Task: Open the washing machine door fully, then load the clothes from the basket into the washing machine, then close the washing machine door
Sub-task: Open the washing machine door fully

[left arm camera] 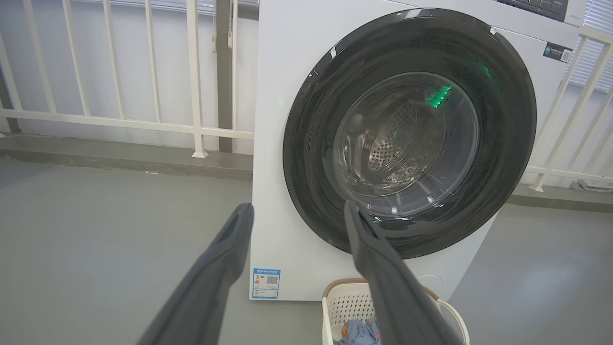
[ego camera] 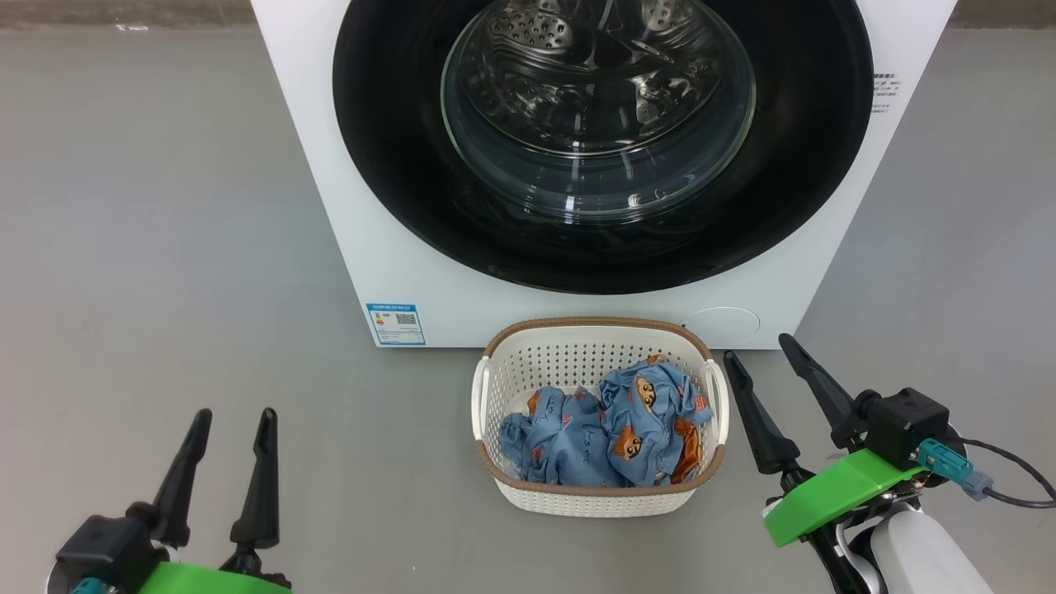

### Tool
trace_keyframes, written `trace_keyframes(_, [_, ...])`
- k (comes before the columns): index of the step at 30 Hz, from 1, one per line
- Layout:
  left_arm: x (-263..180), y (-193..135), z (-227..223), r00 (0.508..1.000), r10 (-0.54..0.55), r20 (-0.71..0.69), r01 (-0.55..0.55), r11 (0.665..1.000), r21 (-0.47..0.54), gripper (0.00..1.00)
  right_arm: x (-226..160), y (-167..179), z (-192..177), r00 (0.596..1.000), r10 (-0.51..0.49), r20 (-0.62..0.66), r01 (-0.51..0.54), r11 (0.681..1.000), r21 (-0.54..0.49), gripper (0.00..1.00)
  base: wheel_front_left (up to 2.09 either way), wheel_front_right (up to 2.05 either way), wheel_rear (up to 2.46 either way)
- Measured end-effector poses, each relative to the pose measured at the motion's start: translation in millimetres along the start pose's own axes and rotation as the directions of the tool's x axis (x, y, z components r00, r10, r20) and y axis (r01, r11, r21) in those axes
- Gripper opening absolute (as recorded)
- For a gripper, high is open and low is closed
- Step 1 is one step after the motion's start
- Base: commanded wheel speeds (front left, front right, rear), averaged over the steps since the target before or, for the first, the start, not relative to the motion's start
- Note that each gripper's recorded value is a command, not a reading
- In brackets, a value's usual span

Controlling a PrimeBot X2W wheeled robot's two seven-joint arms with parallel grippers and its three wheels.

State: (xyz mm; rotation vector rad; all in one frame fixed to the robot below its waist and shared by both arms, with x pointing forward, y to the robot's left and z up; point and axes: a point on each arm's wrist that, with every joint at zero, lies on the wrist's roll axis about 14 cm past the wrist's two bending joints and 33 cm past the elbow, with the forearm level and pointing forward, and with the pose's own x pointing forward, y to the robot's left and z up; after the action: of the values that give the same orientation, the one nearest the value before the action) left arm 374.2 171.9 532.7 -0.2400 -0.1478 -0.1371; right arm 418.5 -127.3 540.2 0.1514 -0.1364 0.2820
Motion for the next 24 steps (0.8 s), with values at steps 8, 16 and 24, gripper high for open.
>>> trace_keyframes(8, [0.0, 0.5, 0.3, 1.000, 0.002, 0.001, -0.002, 1.000, 0.000, 1.00, 1.5, 0.0, 3.3, 1.000, 0.001, 0.009, -0.001, 1.000, -0.002, 1.00, 0.00, 0.00, 0.00])
trace_keyframes(16, [-0.4, 2.5, -1.5, 1.000, 0.007, -0.005, -0.007, 1.000, 0.003, 1.00, 1.4, -0.1, 2.8, 1.000, 0.000, 0.007, 0.000, 1.000, -0.002, 1.00, 0.00, 0.00, 0.00])
trace_keyframes(24, [-1.0, 3.8, -4.4, 1.000, 0.012, -0.014, -0.011, 1.000, 0.003, 1.00, 1.9, -0.2, 2.0, 1.000, 0.000, 0.006, 0.000, 1.000, -0.001, 1.00, 0.03, 0.03, -0.06])
